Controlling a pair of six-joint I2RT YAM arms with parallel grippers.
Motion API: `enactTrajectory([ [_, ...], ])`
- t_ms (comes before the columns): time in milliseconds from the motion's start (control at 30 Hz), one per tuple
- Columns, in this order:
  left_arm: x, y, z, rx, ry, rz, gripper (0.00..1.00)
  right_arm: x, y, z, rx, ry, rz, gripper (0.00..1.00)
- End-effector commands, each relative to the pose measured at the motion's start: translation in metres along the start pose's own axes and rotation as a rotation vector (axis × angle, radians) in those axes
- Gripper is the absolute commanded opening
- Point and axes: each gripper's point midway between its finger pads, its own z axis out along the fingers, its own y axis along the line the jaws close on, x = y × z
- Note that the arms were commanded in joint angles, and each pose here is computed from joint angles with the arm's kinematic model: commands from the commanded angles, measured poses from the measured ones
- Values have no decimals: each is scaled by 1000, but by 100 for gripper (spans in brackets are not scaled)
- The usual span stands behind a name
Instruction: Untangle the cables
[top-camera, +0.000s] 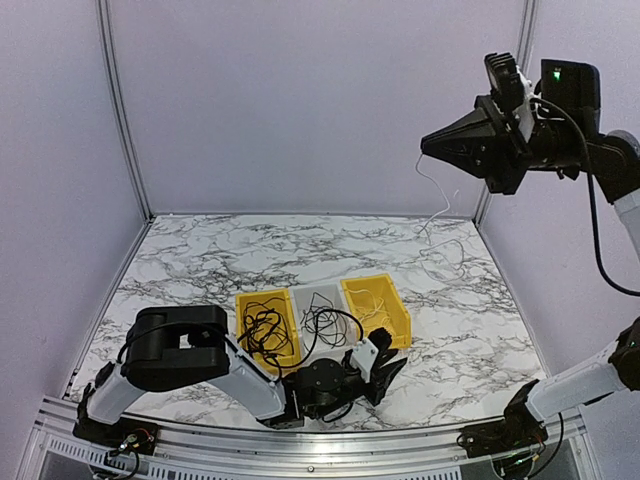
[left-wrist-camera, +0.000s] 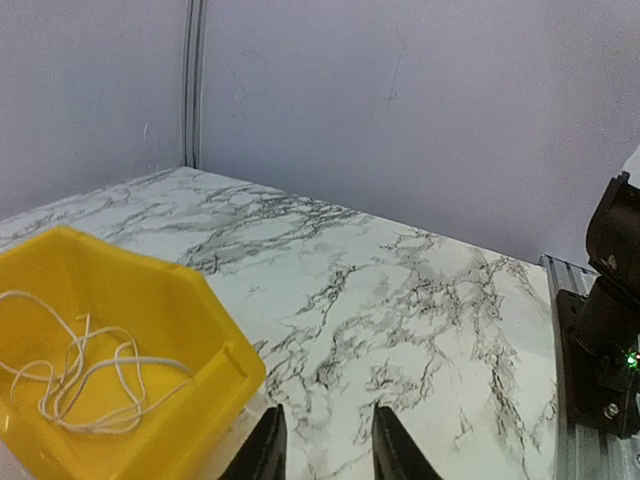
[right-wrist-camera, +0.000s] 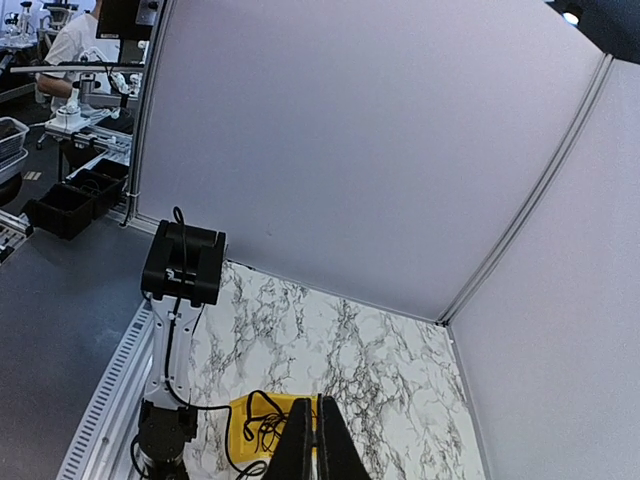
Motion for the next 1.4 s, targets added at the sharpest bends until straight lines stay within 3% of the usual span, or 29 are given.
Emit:
enactTrajectory([
  [0, -37, -4, -25, 11, -54, -58, 38, 17, -5, 8, 13, 28, 43, 0],
  [200, -92, 15, -62, -63, -124, -214, 55, 41, -6, 13, 23, 63, 77, 0],
  [400, -132, 38, -86, -140, -205, -344, 62, 58, -5, 20, 14, 85, 99, 0],
  [700, -150, 53, -81, -130, -258, -456, 67, 64, -6, 23, 7, 88, 110, 0],
  [1000, -164, 50, -77, -23, -331, -518, 59, 70, -5, 25, 5, 95, 118, 0],
  [1200, -166, 55, -68, 16, -359, -543, 36, 71, -5, 25, 3, 93, 120, 0],
  [1367, -168, 55, -54, 44, -370, -562, 33, 70, -4, 23, 8, 93, 119, 0],
])
